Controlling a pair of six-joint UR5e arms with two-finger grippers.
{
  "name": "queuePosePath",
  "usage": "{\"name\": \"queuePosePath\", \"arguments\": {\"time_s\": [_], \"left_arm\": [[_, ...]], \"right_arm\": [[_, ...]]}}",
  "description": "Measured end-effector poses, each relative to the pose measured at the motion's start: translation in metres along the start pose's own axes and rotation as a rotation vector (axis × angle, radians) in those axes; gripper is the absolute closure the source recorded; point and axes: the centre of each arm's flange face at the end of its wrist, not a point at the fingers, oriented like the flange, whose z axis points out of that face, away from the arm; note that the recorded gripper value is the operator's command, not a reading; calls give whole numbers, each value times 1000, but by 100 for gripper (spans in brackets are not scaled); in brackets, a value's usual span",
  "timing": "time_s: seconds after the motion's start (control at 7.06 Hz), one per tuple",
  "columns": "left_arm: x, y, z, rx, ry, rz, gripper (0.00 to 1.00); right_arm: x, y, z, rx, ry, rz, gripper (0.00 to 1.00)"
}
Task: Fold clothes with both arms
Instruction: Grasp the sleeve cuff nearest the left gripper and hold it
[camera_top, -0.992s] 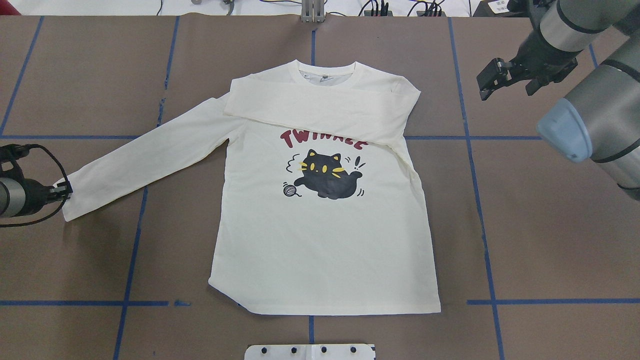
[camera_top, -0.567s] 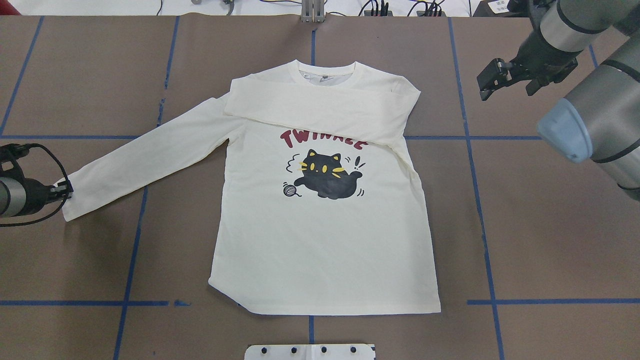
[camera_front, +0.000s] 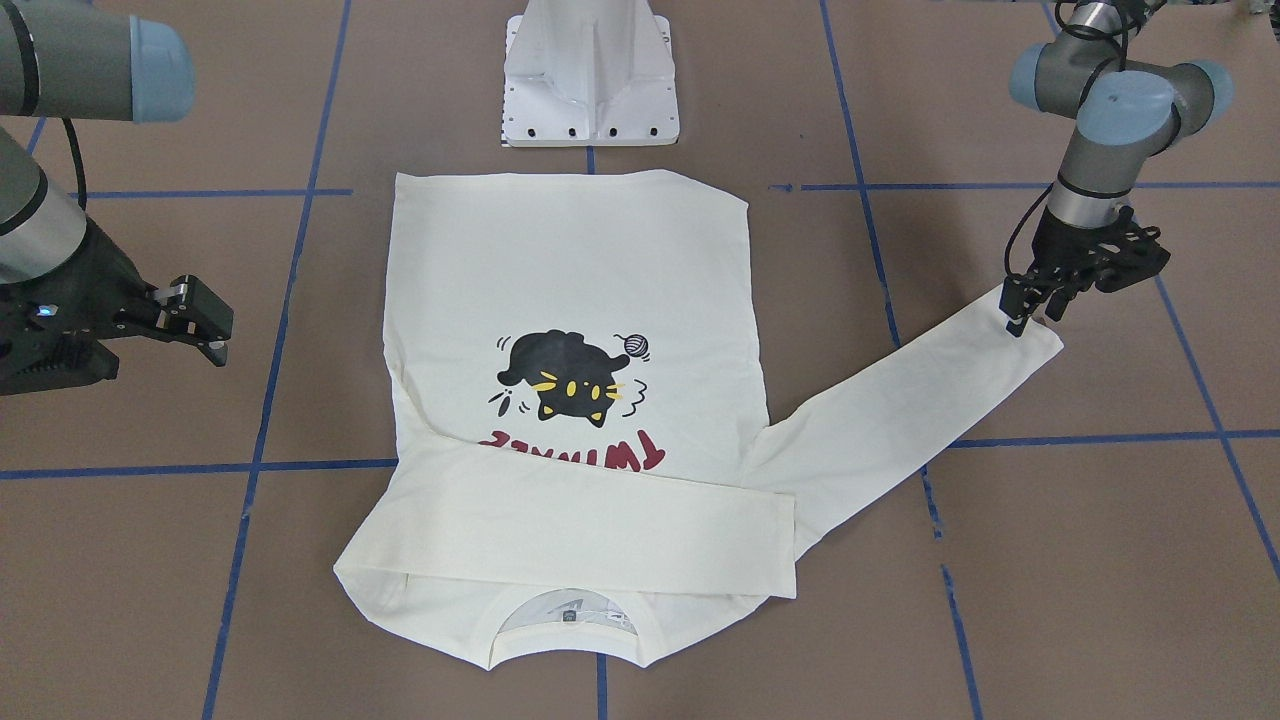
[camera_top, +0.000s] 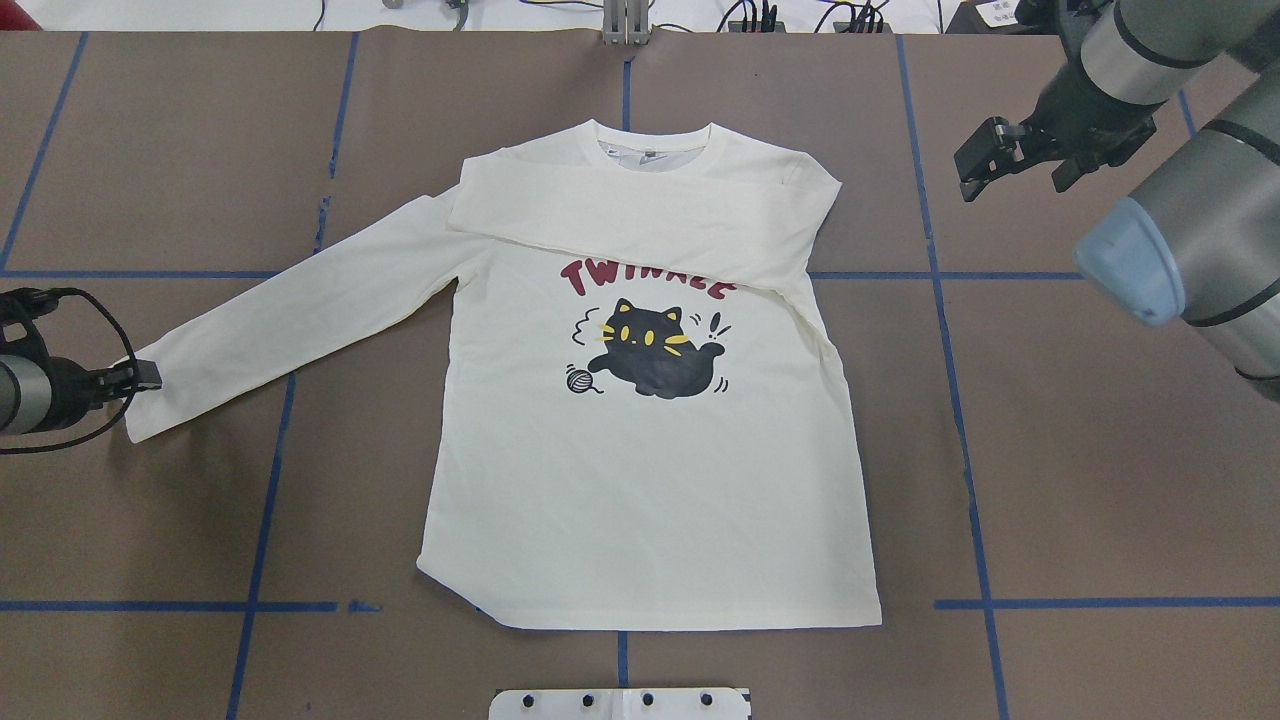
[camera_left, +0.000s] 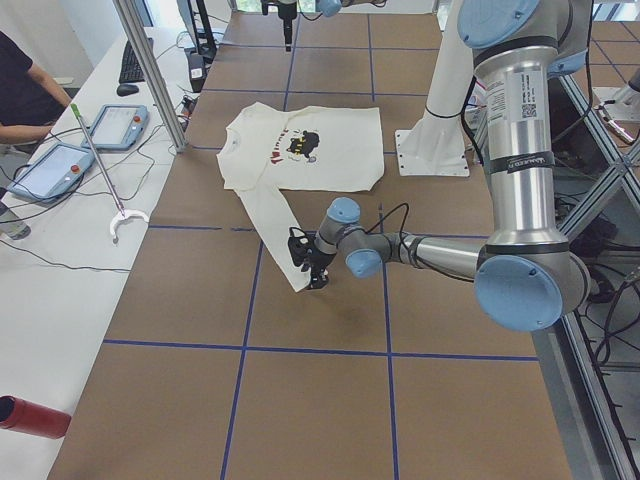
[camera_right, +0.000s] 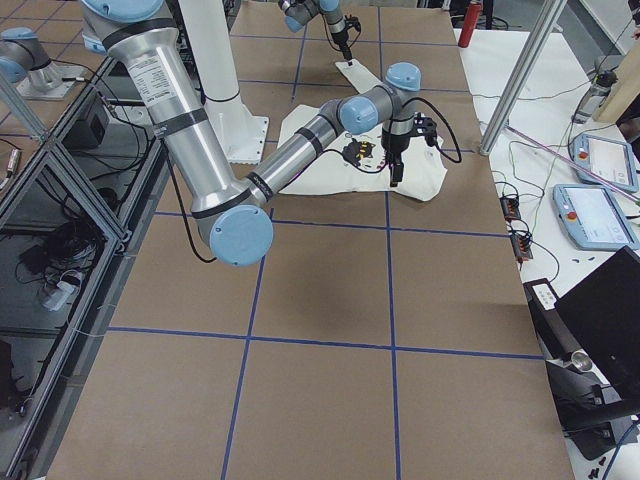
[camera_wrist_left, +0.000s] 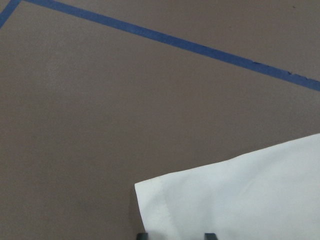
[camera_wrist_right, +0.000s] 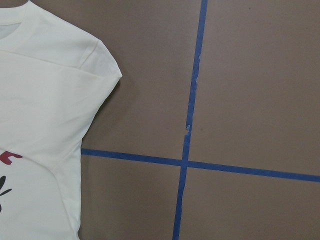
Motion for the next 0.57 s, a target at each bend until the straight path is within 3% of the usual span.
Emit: {"name": "queuePosePath", "arguments": {"time_s": [0.42,0.57], "left_arm": [[-2,4,4,-7,-10,1,10],[-2,6,6,-11,-12,3,28]], "right_arm": [[0,0,0,0,0,0,0],[0,0,0,0,-1,0,0]]}}
